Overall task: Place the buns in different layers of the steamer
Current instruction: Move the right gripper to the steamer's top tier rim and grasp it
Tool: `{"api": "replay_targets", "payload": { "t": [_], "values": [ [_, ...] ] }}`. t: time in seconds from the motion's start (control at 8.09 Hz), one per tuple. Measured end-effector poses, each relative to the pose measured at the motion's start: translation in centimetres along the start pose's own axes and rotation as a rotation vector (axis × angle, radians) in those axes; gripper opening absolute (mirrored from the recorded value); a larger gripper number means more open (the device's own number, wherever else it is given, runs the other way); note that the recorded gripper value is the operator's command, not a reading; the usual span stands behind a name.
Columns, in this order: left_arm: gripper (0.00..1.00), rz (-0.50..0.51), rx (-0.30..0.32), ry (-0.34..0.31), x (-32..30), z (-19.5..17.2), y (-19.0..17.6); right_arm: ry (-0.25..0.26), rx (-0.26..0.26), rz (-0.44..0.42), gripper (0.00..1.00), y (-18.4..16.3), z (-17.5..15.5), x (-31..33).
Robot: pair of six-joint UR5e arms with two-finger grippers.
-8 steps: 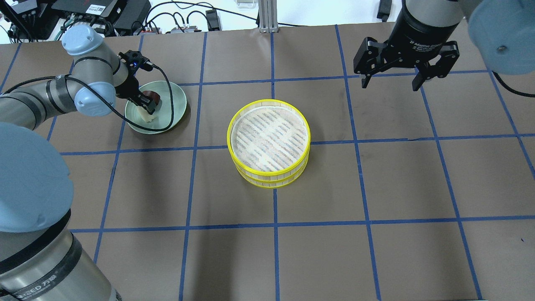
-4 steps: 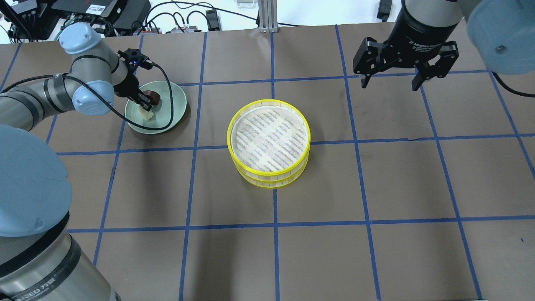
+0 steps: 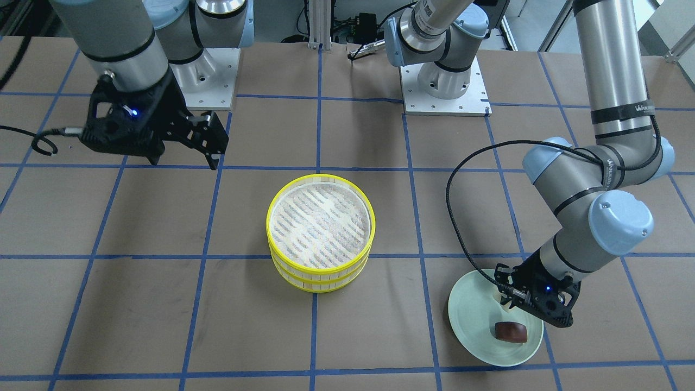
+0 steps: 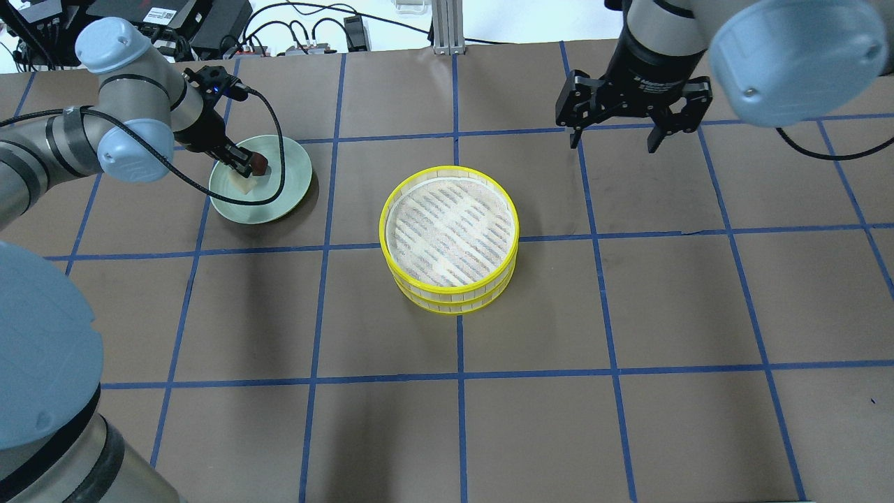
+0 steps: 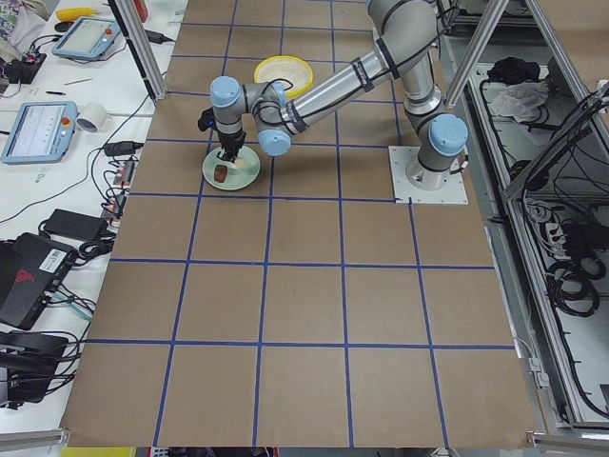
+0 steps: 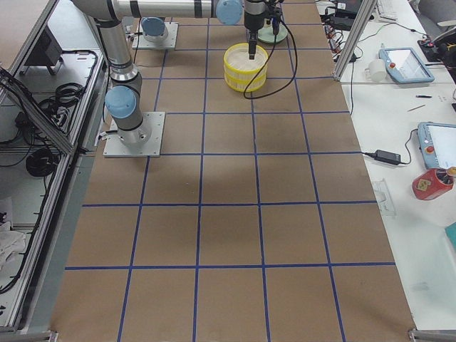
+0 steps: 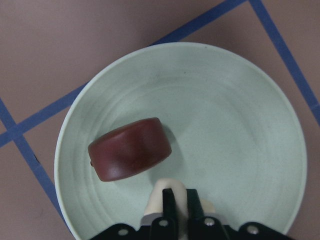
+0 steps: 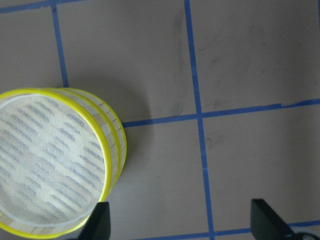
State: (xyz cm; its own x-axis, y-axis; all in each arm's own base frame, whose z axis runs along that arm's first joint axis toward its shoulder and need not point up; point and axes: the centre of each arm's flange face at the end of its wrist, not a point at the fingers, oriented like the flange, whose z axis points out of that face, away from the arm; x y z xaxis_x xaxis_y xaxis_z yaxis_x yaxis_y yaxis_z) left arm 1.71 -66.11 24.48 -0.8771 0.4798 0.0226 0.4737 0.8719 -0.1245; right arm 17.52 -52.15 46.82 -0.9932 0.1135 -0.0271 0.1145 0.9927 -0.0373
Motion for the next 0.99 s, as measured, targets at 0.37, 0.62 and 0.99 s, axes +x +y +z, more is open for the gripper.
{"api": "replay_targets", "payload": {
  "t": [0.37,0.62,0.99],
  "values": [
    [0.00,-0.064,0.013,0.042,2.7,-4.4,-0.1,-0.005,0.000,0.021,1.00,-2.9,7.2,-4.8],
    [0.00,-0.103,0.026,0.060,5.6,-6.5,-0.8,-0.006,-0.019,0.026,1.00,-2.8,11.7,-5.6],
    [0.00,-0.173,0.047,0.051,10.3,-9.2,-2.2,-0.041,-0.048,0.053,1.00,-1.9,16.1,-6.9]
  ]
}}
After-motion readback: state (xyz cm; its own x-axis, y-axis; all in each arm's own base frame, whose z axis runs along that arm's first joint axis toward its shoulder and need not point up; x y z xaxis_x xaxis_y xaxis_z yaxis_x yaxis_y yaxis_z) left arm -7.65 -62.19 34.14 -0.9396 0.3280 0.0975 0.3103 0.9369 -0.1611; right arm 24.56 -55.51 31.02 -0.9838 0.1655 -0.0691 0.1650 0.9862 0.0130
